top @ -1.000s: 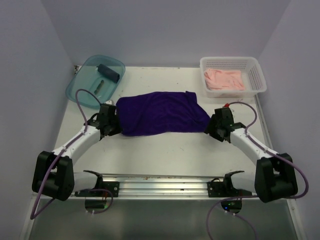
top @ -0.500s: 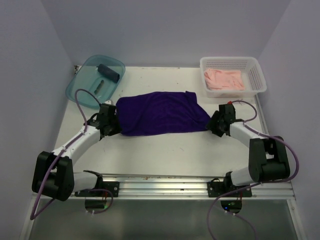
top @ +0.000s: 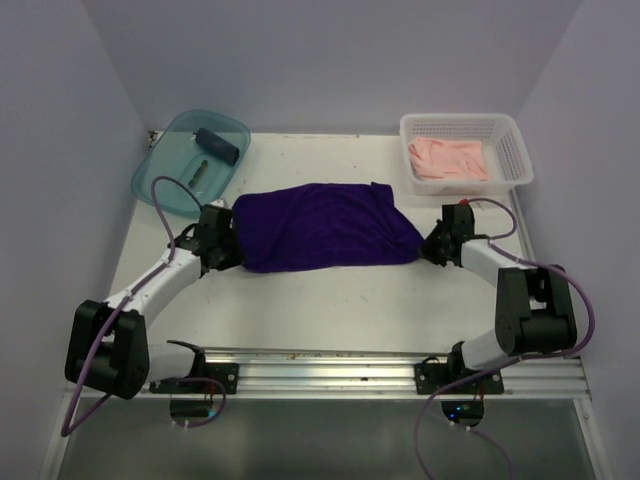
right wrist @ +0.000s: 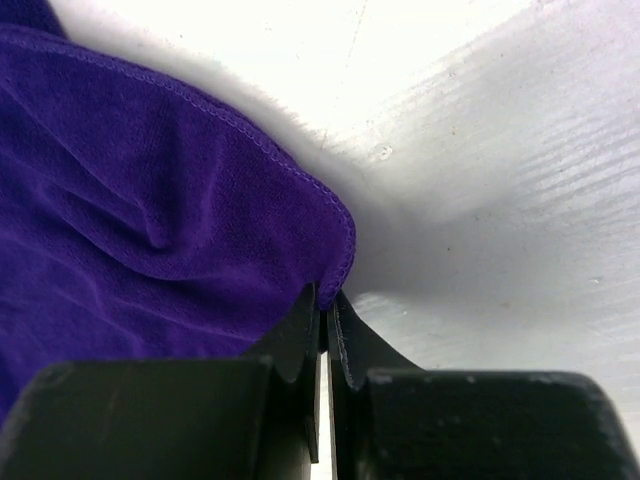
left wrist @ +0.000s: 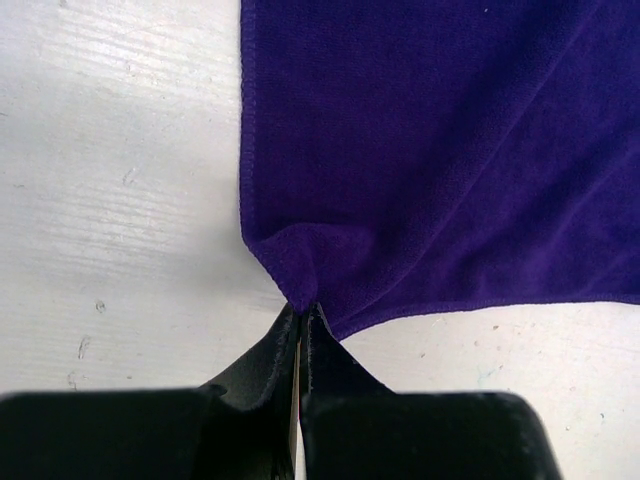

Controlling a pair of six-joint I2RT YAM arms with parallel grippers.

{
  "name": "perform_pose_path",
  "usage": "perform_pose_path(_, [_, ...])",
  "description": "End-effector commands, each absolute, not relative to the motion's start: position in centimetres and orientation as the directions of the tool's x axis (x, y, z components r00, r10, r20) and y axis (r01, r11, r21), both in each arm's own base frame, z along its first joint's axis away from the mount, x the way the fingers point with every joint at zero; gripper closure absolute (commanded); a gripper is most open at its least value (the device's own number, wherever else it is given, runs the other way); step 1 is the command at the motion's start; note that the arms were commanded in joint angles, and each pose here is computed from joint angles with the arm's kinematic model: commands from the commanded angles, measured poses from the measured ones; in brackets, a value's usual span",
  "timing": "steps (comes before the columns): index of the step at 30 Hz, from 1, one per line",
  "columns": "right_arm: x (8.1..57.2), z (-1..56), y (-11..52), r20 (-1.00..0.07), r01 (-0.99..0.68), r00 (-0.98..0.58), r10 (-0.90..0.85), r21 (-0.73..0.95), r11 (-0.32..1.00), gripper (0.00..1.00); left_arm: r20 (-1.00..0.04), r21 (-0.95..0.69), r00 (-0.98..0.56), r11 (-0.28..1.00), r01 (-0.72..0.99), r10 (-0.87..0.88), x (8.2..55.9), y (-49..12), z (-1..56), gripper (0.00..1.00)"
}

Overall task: Roll the towels
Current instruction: Flatten the towel

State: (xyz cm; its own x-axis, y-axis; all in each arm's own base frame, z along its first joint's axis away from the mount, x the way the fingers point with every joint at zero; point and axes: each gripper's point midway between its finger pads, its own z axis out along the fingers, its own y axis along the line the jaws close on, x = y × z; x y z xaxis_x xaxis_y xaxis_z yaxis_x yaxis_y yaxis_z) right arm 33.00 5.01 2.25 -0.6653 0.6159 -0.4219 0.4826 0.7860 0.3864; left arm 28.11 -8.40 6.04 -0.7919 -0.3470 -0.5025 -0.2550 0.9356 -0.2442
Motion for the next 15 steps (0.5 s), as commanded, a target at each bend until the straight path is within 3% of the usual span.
perform_pose_path(1, [34.4, 5.8, 5.0, -0.473, 0.445, -0.63, 0.616, 0.429, 0.786, 1.0, -0.568, -0.276, -0.742, 0.932, -0.236, -0.356, 30.1, -8.6, 9.5, 1.0])
perform_pose_path(7, [35.4, 17.8, 3.9, -0.659, 0.326, -0.486, 0.574, 0.473, 0.819, 1.0, -0.689, -0.239, -0.659, 0.953, -0.185, -0.301, 31.8, -7.3, 17.2, 1.0])
perform_pose_path(15, [32.9, 29.4, 3.4, -0.77, 0.203, -0.309, 0.558, 0.52, 0.83, 1.0, -0.857, -0.317, -0.395, 0.943, -0.106, -0.332, 32.1, -6.3, 33.9, 1.0])
